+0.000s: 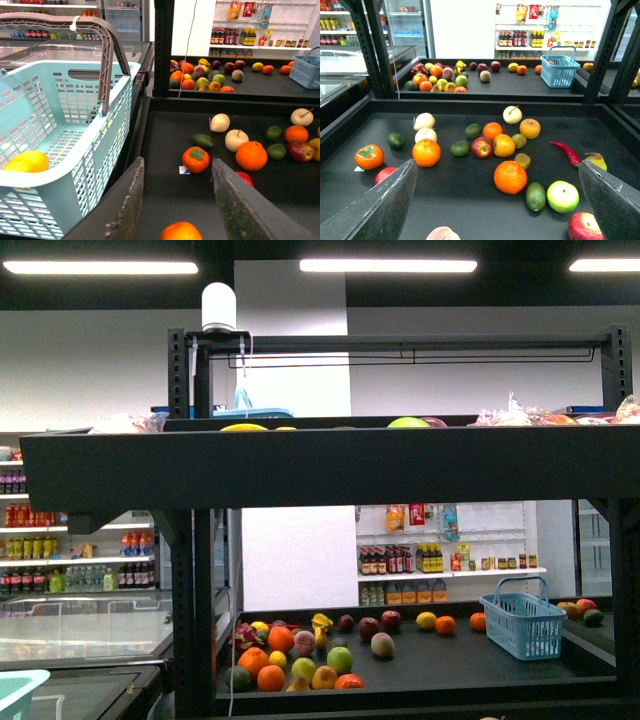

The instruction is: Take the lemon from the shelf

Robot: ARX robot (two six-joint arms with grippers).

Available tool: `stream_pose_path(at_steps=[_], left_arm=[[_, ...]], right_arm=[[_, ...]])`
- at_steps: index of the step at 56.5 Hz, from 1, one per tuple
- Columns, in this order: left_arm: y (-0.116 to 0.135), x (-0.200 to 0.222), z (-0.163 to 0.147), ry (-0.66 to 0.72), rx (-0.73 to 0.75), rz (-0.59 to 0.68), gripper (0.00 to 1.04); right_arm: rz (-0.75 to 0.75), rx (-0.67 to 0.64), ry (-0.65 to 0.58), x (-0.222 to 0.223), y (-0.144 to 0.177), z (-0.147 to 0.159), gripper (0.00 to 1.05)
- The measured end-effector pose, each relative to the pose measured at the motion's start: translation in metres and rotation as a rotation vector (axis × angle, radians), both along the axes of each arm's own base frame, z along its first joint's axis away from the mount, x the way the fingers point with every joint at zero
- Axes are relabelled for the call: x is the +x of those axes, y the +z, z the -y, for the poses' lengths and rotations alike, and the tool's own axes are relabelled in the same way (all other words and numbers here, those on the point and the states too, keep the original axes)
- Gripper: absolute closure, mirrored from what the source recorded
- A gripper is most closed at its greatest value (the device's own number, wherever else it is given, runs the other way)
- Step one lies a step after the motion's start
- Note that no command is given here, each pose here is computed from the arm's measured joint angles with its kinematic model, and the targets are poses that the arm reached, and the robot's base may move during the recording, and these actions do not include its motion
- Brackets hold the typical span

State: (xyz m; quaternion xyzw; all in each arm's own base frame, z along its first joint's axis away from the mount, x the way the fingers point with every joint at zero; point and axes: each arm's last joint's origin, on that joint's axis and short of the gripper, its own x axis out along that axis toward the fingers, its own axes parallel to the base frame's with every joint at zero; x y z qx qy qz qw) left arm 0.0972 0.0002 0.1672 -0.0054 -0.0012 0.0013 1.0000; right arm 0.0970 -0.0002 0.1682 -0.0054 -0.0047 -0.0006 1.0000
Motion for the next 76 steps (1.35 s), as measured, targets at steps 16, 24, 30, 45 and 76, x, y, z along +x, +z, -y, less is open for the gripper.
stream_pose_path(at_steps=[16,24,30,45,76], left_arm=[[0.0,0.0,0.0,0.0,0.002,0.0,0.08],[0.0,0.0,0.0,0.0,0.002,0.0,0.08],[0.0,0.0,0.0,0.0,0.002,0.0,0.08],[0.0001,0.0,0.0,0.0,0.002,0.0,0.08],[0.0,0.0,0.0,0.0,0.002,0.0,0.08]], right_arm=[[0.0,0.0,0.0,0.0,0.0,0.0,0.07],[0.0,0.0,0.0,0.0,0.0,0.0,0.07],[0.0,0.0,0.0,0.0,0.0,0.0,0.07],[0.0,0.0,0.0,0.0,0.0,0.0,0.07],[0.0,0.0,0.0,0.0,0.0,0.0,0.07]])
